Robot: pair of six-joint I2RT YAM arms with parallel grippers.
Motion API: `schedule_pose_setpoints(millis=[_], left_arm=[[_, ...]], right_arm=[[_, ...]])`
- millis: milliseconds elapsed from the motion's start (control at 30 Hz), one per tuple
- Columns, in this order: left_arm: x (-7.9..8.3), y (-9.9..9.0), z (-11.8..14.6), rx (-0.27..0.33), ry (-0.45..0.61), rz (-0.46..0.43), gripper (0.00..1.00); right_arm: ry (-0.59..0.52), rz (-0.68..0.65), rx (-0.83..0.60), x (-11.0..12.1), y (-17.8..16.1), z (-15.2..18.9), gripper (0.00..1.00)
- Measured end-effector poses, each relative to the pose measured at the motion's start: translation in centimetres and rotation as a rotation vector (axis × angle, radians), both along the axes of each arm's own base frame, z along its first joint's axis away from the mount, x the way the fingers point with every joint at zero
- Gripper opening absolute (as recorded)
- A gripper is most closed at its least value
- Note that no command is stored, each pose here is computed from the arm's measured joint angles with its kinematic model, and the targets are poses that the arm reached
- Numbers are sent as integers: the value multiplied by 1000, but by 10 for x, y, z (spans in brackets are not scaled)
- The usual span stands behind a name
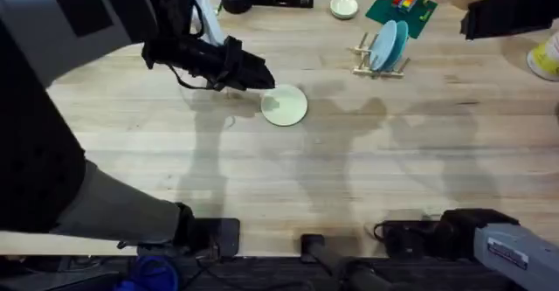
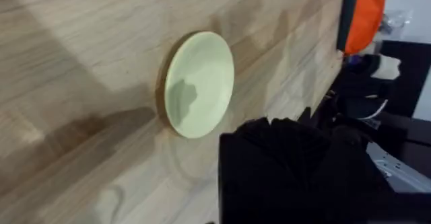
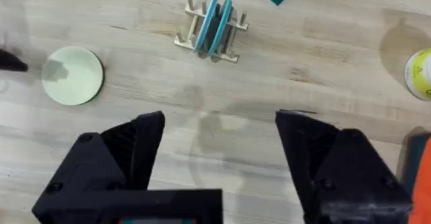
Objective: Pick up the plates from the table one by one and place each into a slot on the dish rack.
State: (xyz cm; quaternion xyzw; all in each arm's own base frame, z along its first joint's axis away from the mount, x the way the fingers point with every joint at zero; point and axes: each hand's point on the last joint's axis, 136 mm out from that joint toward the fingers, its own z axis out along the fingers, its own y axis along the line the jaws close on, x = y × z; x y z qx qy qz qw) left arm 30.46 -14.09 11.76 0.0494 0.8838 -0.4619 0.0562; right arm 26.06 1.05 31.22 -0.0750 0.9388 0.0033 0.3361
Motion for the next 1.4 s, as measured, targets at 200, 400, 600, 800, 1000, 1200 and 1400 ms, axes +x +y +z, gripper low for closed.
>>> schedule_pose_setpoints(millis=[200,400,600,800,1000,1200,1400], left_arm=[[-11,-7,-14,-73,-10,-11,44],[-25,-10,-26,-113,14,-13,43],[-20,-10,-25,-114,-13,-15,43],[-18,-10,-25,-112,-27,-15,44],[-17,-10,-26,-107,-35,-15,44],[-13,-4,-34,-89,-28,2,43],[-8,5,-52,-84,14,33,43]], right_arm=[[0,0,0,0,0,0,993],[0,0,0,0,0,0,995],[0,0,0,0,0,0,993],[0,0,0,0,0,0,993],[0,0,0,0,0,0,992],[0,0,0,0,0,0,994],[0,0,0,0,0,0,993]])
